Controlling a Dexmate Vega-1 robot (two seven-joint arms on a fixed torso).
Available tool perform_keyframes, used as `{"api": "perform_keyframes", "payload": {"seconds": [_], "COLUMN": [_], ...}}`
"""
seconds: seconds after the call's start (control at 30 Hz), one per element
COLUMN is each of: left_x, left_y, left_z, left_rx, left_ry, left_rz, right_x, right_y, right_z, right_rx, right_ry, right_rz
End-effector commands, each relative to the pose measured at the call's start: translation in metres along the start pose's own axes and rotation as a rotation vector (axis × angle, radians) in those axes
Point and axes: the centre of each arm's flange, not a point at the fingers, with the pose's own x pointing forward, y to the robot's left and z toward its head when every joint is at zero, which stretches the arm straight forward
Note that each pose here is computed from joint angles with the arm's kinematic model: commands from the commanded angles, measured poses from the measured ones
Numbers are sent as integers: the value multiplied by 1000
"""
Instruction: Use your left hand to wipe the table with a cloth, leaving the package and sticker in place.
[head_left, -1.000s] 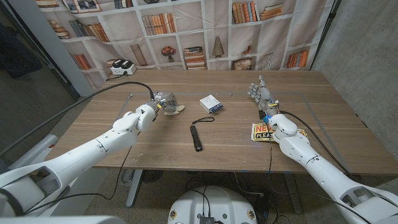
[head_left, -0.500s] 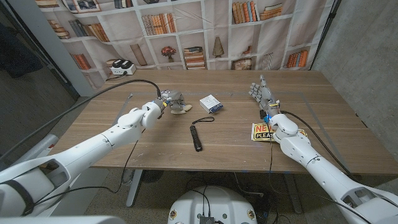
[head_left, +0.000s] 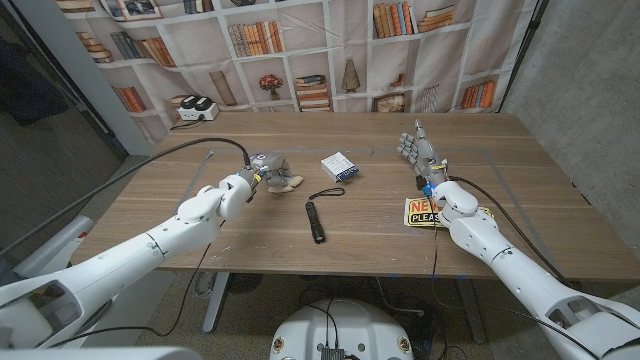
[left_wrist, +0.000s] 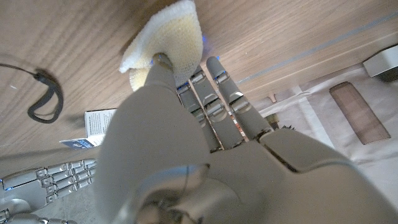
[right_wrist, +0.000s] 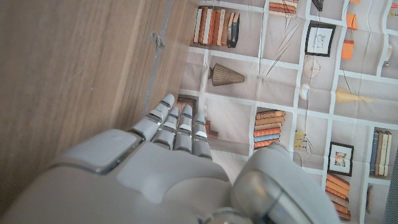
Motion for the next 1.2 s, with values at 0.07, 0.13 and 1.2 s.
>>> {"api": "perform_keyframes", "payload": {"seconds": [0.07, 0.13, 1.2], "left_x": [-33, -31, 59], "left_y": [-8, -7, 12], "left_z": [-12, -14, 17], "left_rx": [-32, -32, 26], "left_ry": [95, 97, -91], "left_rz": [-7, 2, 29], "right_x": [-4, -4, -22], "right_y": [-2, -3, -10], "right_z": [-4, -4, 23], "right_rx": [4, 4, -7], "right_ry": [15, 11, -74], "right_rz": [2, 1, -22]}}
